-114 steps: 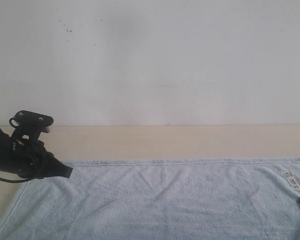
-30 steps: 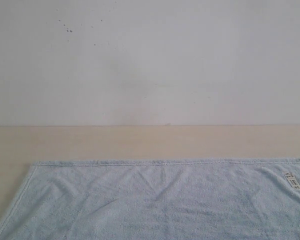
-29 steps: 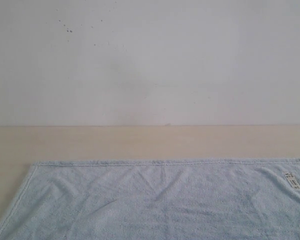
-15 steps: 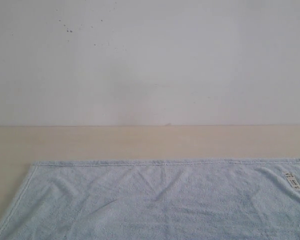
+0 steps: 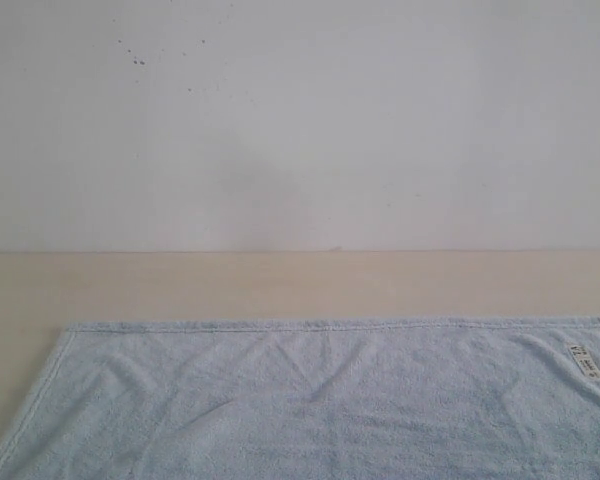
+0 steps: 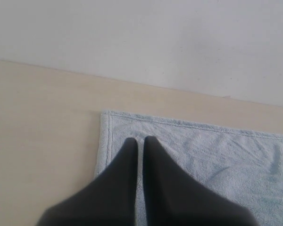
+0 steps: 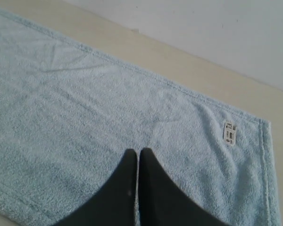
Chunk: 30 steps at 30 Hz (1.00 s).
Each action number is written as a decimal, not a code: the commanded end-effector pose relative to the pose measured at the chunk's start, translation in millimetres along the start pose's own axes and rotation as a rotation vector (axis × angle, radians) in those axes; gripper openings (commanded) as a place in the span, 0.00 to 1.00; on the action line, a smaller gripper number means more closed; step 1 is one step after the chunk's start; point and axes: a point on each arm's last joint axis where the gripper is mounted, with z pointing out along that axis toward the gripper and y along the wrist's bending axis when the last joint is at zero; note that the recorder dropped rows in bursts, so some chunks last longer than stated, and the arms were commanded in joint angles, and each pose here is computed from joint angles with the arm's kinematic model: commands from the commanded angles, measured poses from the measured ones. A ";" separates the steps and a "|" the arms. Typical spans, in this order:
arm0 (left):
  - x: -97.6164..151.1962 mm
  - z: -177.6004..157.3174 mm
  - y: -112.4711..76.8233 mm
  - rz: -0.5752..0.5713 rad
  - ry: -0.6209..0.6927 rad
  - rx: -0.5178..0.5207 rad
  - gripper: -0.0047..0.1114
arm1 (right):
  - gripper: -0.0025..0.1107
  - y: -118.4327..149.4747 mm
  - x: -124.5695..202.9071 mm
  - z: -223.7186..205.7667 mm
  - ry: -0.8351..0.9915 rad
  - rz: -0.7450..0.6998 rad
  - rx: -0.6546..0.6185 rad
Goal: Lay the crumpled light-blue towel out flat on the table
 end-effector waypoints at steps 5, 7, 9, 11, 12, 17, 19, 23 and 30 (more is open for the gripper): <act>0.1 0.1 -0.2 -0.003 -0.006 0.005 0.08 | 0.03 2.0 2.3 0.6 0.001 0.024 -0.016; 0.1 0.1 -0.2 -0.003 -0.006 0.005 0.08 | 0.03 1.9 2.5 0.6 0.002 0.024 -0.015; 0.1 0.1 -0.2 0.001 -0.006 0.005 0.08 | 0.03 1.9 2.5 0.6 0.002 0.024 -0.015; 0.1 0.1 -0.2 0.001 -0.006 0.005 0.08 | 0.03 1.9 2.5 0.6 0.002 0.024 -0.015; 0.1 0.1 -0.2 0.001 -0.006 0.005 0.08 | 0.03 1.9 2.5 0.6 0.002 0.024 -0.015; 0.1 0.1 -0.2 0.000 -0.006 0.005 0.08 | 0.03 -7.6 1.1 -11.3 -0.082 0.104 0.084; 0.1 0.1 -0.2 0.000 -0.006 0.005 0.08 | 0.03 -11.0 -3.2 -21.0 -0.190 0.124 0.130; 0.6 0.1 -0.1 0.001 0.000 0.004 0.08 | 0.03 -15.9 -6.7 -30.0 -0.275 0.136 0.238; 0.8 0.1 0.0 0.001 0.002 0.003 0.08 | 0.03 -14.5 -10.0 -29.8 -0.304 0.160 0.234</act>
